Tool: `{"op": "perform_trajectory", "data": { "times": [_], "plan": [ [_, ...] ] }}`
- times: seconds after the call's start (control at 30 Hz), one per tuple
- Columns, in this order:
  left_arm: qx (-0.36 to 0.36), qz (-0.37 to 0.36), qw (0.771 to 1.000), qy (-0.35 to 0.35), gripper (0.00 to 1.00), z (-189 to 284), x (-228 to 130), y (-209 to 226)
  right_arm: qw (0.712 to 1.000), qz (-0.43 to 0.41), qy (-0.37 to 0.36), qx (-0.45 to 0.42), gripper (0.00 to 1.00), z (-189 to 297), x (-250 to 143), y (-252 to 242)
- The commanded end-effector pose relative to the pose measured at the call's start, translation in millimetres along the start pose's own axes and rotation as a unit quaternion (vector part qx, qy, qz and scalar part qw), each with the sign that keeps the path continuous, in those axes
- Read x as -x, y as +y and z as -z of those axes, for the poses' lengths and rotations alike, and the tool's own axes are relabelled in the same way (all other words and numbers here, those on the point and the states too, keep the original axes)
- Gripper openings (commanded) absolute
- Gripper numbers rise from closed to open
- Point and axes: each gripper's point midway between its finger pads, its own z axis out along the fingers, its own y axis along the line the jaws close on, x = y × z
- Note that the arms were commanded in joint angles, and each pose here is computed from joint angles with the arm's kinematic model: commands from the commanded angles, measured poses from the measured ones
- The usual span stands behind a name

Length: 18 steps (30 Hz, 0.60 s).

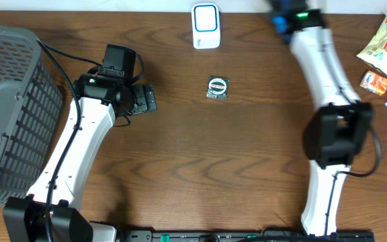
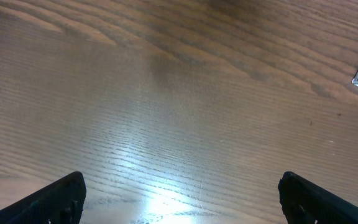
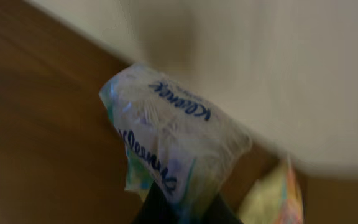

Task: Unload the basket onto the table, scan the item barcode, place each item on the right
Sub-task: 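Carry the green Kleenex pack to the top right and release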

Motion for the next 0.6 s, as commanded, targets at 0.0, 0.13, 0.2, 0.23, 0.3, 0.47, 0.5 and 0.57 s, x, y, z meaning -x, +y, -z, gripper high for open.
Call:
{"op": "perform_trajectory", "data": {
  "times": [0.0,0.13,0.2,0.23,0.3,0.47,0.5,0.57],
  "plan": [
    [0.007,-0.001,1.0,-0.002,0.98,1,2,4,0.99,-0.123,0.074,-0.013,0.01,-18,-65,-41],
    [0.007,-0.001,1.0,-0.002,0.98,1,2,4,0.96,-0.239,0.144,-0.033,0.01,-24,-137,-83],
    [0.007,-0.001,1.0,-0.002,0.98,1,2,4,0.942,-0.29,0.169,-0.029,0.01,-24,-169,-96],
    [0.007,-0.001,1.0,-0.002,0.98,1,2,4,0.934,-0.31,0.175,-0.017,0.01,-24,-180,-99],
    [0.007,-0.001,1.0,-0.002,0.98,1,2,4,0.925,-0.336,0.178,0.02,0.1,-23,-197,-101],
    [0.007,-0.001,1.0,-0.002,0.98,1,2,4,0.905,-0.381,0.177,0.067,0.82,-20,-221,-108],
    [0.007,-0.001,1.0,-0.002,0.98,1,2,4,0.903,-0.386,0.178,0.072,0.89,-19,-224,-108],
    [0.007,-0.001,1.0,-0.002,0.98,1,2,4,0.898,-0.394,0.177,0.084,0.99,-18,-227,-107]
  ]
}}
